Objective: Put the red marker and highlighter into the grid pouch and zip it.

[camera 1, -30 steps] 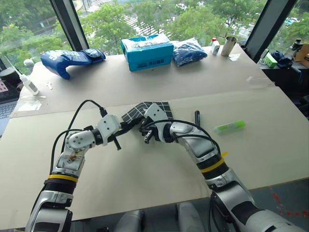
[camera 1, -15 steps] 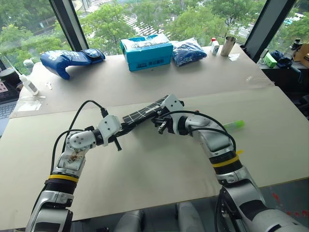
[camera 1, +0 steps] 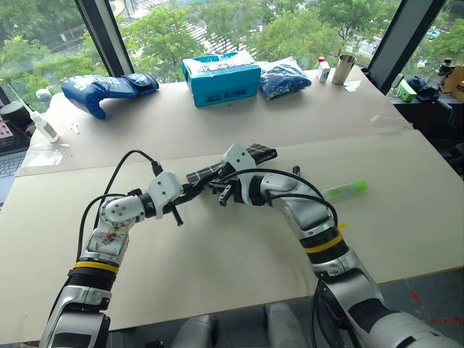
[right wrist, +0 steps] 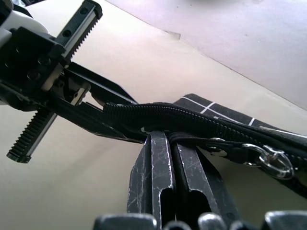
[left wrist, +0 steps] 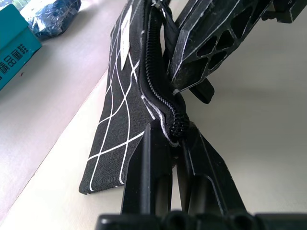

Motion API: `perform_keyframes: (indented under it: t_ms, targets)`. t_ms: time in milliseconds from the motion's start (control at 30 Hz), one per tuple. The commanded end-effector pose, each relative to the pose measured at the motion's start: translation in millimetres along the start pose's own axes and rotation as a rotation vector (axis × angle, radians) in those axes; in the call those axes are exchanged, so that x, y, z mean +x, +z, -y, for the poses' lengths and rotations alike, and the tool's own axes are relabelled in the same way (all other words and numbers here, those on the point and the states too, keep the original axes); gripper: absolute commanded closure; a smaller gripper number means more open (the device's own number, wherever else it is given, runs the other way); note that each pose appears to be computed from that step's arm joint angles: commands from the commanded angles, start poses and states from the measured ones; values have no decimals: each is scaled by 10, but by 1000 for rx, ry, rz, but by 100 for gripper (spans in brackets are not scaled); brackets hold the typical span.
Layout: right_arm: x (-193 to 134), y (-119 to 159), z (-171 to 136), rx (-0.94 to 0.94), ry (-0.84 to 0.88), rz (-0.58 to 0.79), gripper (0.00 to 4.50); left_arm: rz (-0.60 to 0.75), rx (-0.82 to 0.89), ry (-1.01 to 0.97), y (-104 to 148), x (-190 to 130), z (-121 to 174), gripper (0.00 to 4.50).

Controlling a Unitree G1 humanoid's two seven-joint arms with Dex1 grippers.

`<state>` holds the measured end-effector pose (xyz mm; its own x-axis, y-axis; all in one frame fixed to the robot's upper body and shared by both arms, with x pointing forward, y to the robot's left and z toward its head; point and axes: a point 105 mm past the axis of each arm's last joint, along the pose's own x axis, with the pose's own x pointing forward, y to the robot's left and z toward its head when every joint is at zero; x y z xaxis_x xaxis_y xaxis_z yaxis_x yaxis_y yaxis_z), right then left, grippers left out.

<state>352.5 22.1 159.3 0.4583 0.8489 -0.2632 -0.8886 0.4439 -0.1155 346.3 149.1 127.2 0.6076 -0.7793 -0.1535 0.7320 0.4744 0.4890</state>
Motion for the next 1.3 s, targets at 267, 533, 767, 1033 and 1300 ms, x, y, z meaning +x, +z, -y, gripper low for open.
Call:
perform_keyframes:
  t_ms: [267,533,767,1033,1300]
  targets:
    - [-210,78,222,-4,-50,67,293,26,18,8,87,30,-14,450]
    - [-1011,52,217,94,-13,119,54,30,-43,55,87,-136,-111,450]
    - [-1980,145,797,82,-444,133,54,53,-157,46,112,-156,51,450]
    - [-2538,-297,1157,158,-808,-53,54,48,-271,-2,215,-87,183,450]
    - [-2823,-500,1006,-105,-718,-167,54,44,-268,19,297,-69,45,450]
